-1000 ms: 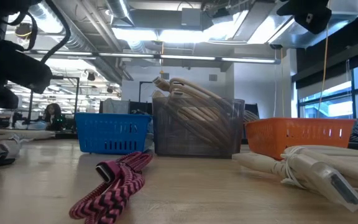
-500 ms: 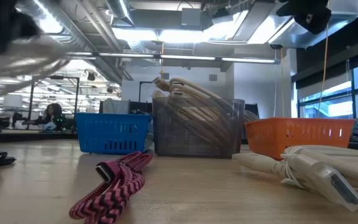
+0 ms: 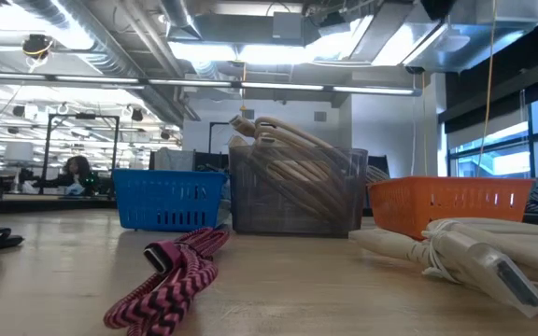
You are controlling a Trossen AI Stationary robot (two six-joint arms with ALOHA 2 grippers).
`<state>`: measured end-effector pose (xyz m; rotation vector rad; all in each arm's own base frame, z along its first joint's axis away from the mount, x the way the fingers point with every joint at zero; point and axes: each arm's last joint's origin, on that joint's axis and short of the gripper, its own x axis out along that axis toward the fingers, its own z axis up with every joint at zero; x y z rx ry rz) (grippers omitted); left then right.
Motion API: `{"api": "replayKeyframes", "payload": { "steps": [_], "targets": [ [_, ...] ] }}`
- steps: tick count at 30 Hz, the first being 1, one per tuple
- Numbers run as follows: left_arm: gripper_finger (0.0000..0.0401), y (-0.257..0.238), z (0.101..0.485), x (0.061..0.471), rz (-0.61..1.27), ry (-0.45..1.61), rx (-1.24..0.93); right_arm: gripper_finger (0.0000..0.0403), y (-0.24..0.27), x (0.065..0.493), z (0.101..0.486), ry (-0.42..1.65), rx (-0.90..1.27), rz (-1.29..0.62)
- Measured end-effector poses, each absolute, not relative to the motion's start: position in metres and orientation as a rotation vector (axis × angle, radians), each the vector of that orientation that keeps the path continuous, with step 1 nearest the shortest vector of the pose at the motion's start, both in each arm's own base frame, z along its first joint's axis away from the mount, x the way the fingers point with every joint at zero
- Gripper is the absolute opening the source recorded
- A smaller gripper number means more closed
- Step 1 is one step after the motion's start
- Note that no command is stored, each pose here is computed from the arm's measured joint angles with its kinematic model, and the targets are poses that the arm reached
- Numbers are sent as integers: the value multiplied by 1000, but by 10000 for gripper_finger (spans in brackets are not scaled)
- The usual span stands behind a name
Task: Pick & Place USB Port
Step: Put the brown HDMI cable into the black bin
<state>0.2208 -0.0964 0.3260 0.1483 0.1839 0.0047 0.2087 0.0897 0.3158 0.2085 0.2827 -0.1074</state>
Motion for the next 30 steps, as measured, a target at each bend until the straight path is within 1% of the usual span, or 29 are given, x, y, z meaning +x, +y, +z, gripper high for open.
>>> {"api": "replayKeyframes", "payload": {
  "steps": [2,6,10,14,18,23,27,30],
  "targets": [
    [22,-87,330,231,-73,124,167,116,93,215,317,249,170,-93],
    [22,-66,331,245,-148,69,179,116,98,225,319,185,113,-71],
    [22,-55,331,258,-304,6,163,116,101,233,321,120,75,-65],
    [22,-51,326,269,-423,-38,147,117,100,239,321,88,2,-131],
    [22,-47,319,277,-415,-14,131,117,91,243,319,93,-24,-270],
    [22,-45,319,279,-438,-20,116,117,76,253,315,89,36,-347],
    [22,-45,319,279,-444,-21,113,120,66,261,312,83,69,-335],
    [22,-45,319,279,-443,-21,113,132,61,270,314,83,77,-315]
  ]
}}
